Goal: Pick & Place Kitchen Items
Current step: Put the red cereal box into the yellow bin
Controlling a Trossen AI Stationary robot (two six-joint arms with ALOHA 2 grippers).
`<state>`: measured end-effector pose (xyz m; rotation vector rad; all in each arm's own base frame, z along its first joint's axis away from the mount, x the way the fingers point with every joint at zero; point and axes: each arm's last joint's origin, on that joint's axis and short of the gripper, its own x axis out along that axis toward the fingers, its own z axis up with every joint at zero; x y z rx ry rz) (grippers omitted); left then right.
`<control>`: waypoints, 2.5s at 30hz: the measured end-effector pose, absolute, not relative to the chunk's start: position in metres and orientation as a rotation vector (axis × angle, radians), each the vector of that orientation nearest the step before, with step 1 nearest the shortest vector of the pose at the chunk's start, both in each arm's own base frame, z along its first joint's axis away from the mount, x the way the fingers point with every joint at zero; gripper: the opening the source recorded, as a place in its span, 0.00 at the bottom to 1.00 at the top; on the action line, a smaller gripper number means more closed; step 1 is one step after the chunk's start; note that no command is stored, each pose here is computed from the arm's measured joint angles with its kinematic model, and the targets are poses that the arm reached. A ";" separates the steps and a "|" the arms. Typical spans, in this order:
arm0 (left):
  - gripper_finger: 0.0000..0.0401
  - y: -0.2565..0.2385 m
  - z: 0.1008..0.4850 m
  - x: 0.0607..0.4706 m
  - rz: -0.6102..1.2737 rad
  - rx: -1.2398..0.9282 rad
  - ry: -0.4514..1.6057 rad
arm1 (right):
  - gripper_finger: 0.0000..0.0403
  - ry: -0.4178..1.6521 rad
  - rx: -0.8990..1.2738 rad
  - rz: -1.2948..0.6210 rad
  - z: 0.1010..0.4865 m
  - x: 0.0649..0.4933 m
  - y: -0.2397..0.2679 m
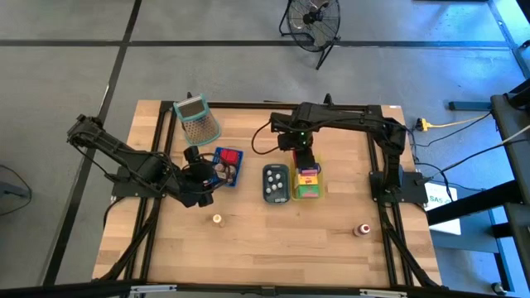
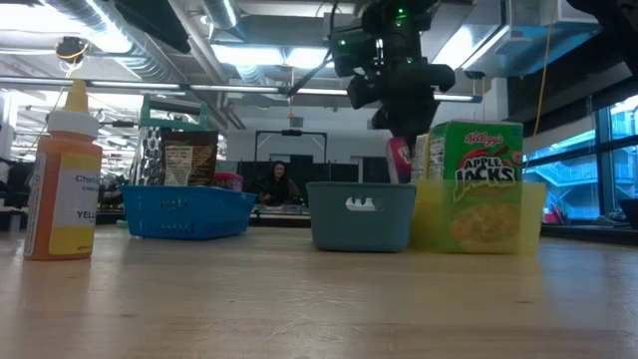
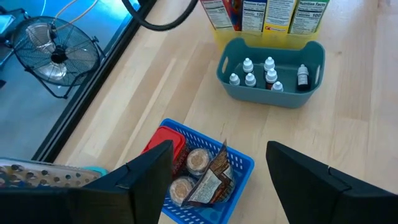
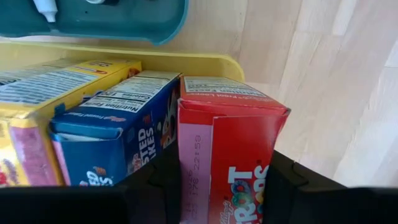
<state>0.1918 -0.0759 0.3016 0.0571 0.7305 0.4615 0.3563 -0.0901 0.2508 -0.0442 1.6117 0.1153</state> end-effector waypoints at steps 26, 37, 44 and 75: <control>0.63 -0.076 0.302 0.192 0.462 0.057 0.730 | 0.59 1.653 -0.076 0.032 0.242 0.354 -0.091; 0.63 -0.076 0.302 0.192 0.463 0.057 0.729 | 0.60 1.671 -0.073 0.018 0.252 0.353 -0.091; 0.63 -0.076 0.302 0.192 0.464 0.058 0.728 | 0.60 1.681 -0.068 0.018 0.264 0.352 -0.090; 0.63 -0.075 0.302 0.192 0.477 0.067 0.722 | 0.09 1.602 -0.118 0.000 0.308 0.355 -0.085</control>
